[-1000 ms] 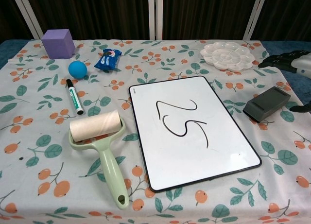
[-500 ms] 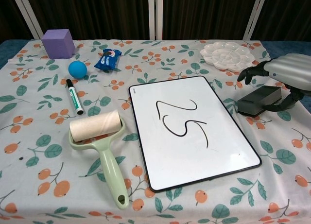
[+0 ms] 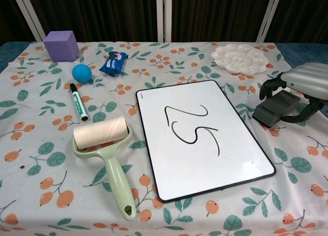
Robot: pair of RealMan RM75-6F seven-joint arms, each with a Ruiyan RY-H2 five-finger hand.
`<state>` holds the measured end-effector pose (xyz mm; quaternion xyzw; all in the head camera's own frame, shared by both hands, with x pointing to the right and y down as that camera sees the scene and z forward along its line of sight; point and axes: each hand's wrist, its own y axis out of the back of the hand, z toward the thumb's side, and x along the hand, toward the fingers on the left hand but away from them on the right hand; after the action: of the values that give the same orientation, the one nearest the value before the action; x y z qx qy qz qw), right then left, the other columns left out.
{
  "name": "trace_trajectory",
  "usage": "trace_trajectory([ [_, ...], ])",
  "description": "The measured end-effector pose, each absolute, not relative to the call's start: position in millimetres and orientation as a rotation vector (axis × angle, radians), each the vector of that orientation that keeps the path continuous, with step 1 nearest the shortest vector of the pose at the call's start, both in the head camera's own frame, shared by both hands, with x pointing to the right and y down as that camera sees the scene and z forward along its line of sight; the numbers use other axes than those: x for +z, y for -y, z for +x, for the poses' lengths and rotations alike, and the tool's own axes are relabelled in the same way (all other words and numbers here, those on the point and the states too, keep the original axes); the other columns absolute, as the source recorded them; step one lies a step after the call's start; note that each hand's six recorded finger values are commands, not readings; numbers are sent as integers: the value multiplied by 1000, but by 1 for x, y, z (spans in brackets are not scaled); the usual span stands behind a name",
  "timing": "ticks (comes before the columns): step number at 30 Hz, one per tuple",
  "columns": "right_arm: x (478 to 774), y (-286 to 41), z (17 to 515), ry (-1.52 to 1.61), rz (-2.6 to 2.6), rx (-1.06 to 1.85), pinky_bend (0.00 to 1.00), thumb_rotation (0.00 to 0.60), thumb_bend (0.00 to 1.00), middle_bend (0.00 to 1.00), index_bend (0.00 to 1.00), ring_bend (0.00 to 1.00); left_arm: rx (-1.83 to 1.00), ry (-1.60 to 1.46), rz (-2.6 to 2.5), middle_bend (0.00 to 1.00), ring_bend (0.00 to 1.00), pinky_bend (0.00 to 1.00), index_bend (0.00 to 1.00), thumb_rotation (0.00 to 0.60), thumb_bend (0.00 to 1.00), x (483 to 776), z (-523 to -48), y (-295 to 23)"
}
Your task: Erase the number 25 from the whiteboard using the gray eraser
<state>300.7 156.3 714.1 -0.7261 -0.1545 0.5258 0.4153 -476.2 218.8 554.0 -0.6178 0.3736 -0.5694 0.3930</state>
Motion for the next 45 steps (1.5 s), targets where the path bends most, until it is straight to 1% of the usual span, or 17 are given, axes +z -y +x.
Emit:
trace_trajectory([
  [3, 715, -157, 301, 377, -1826, 1322, 276, 600, 176, 351, 349, 271, -1444, -947, -1569, 84, 59, 167, 86, 600, 0, 554, -476, -219],
  [6, 717, -159, 302, 362, -1830, 1328, 301, 600, 176, 386, 382, 296, -1444, -948, -1569, 84, 59, 167, 86, 600, 0, 554, -476, -219],
  [12, 714, -158, 304, 374, -1820, 1316, 395, 600, 177, 477, 528, 383, -1447, -949, -1569, 84, 59, 167, 86, 600, 0, 554, -477, -220],
  [21, 706, -157, 304, 402, -1814, 1270, 515, 600, 193, 594, 683, 503, -1447, -953, -1573, 84, 59, 167, 86, 600, 0, 555, -477, -221],
  [27, 687, -149, 292, 479, -1827, 1150, 659, 600, 193, 695, 815, 614, -1442, -960, -1570, 84, 60, 167, 86, 600, 0, 553, -477, -221],
  [32, 672, -146, 265, 482, -1856, 1023, 691, 600, 194, 718, 846, 637, -1443, -963, -1568, 84, 60, 167, 86, 600, 0, 551, -478, -222],
  [35, 667, -151, 242, 452, -1893, 973, 703, 600, 194, 731, 863, 649, -1447, -967, -1570, 84, 59, 167, 86, 600, 0, 551, -479, -224],
  [40, 661, -173, 203, 327, -1952, 921, 726, 600, 191, 759, 893, 675, -1456, -970, -1572, 84, 59, 168, 86, 600, 0, 551, -482, -227],
  [45, 663, -197, 187, 186, -1948, 917, 742, 600, 192, 774, 912, 689, -1461, -977, -1566, 84, 59, 167, 86, 600, 0, 550, -486, -228],
])
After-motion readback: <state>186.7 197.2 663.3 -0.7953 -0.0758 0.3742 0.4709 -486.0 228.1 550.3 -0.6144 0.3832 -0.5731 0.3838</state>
